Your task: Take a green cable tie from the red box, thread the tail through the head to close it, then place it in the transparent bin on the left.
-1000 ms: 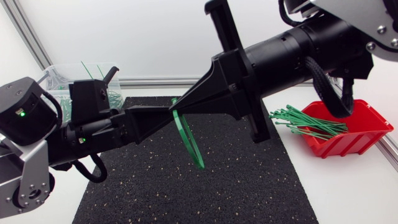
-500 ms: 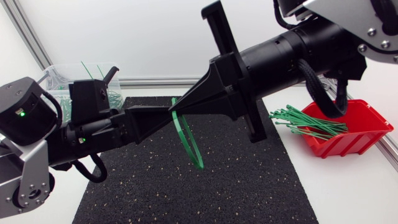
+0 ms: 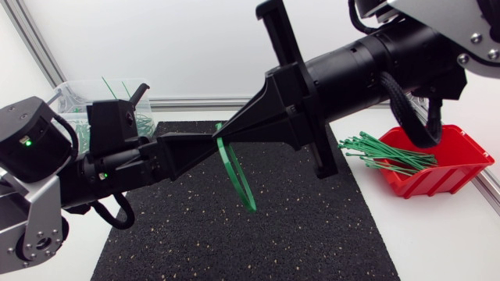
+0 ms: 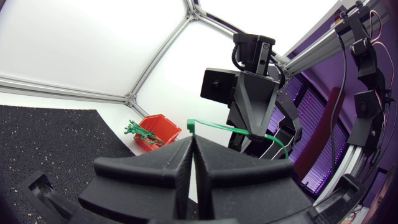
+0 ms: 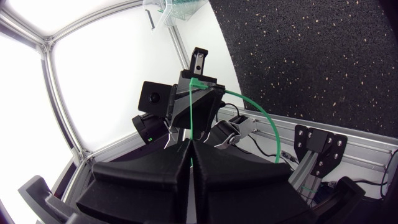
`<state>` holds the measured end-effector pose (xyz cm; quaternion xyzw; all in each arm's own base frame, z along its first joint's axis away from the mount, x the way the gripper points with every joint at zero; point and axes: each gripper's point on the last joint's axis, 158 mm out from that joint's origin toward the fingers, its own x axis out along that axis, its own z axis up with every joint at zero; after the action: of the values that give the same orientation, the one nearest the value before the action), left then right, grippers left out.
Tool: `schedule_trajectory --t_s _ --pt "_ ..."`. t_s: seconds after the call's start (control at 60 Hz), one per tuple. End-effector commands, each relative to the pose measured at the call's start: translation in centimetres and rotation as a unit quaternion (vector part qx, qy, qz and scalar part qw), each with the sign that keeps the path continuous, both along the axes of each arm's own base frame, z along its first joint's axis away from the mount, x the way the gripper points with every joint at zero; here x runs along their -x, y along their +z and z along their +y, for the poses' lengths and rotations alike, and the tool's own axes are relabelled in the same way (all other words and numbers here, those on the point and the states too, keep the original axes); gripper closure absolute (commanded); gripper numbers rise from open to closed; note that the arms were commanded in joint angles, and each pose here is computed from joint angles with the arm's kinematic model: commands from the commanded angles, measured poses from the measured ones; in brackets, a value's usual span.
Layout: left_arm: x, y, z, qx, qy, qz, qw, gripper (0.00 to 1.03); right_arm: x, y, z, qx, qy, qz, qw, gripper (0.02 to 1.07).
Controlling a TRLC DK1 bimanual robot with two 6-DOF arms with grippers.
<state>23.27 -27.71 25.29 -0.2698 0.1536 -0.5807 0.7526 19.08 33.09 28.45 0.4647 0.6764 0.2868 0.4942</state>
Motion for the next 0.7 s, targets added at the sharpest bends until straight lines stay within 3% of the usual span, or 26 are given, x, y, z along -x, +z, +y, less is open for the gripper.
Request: schedule_trajectory --t_s 0.0,0.683 --pt "-0.32 0.17 0.08 0.004 0.003 0.001 1.000 1.00 0.63 -0.54 -0.19 0.005 -0.003 0.019 1.000 1.01" --pt "-0.27 -0.26 -0.09 0.001 0.000 0.005 1.000 1.00 0.89 -0.52 0.10 0.004 0.002 0.017 1.000 1.01"
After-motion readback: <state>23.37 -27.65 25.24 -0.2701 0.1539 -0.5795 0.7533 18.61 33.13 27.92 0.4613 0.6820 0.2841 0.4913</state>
